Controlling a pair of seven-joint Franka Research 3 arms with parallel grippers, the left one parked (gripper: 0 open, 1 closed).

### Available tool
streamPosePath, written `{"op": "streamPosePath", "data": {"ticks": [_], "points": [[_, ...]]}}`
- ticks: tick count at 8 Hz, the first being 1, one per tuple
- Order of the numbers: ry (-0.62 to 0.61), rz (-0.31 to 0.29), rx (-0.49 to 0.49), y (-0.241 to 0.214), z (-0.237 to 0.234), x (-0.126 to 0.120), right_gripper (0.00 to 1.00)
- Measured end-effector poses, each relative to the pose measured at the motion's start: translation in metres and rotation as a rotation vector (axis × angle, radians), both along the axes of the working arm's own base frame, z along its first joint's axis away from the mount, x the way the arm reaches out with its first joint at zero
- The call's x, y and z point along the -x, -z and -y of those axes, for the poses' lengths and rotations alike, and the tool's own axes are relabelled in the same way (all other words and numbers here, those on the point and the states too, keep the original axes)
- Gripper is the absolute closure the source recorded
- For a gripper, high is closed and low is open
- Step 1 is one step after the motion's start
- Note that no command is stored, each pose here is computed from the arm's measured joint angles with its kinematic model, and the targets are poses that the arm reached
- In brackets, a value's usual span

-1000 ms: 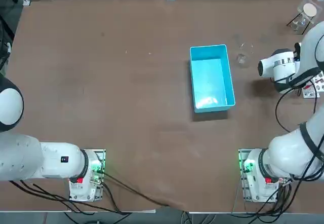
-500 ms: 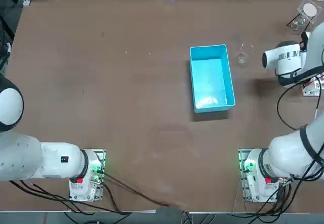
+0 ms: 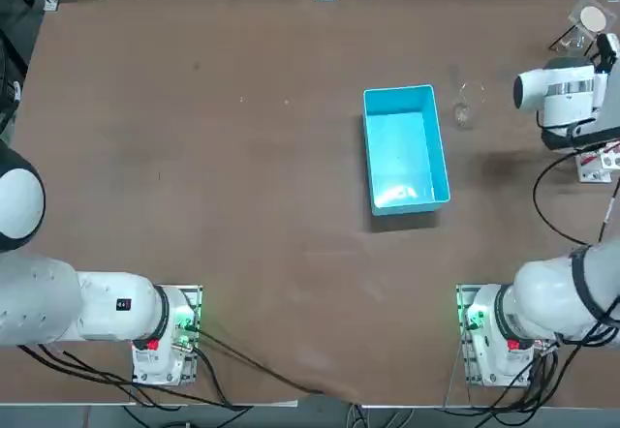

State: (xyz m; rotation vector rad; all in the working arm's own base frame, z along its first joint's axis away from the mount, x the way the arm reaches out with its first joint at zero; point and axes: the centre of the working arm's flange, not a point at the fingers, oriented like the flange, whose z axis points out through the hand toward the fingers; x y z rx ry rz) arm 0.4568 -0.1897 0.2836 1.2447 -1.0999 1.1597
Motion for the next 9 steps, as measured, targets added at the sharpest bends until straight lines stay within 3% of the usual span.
{"op": "streamPosePath", "data": {"ticks": [2,5,6,9], "points": [[0.062,-0.083,-0.167,-0.046,-0.040,-0.009,0.96],[0.089,-0.106,-0.482,-0.114,-0.124,-0.043,0.96],[0.091,-0.099,-0.536,-0.122,-0.147,-0.056,0.96],[0.180,-0.126,-0.538,-0.113,-0.234,-0.102,0.96]]}}
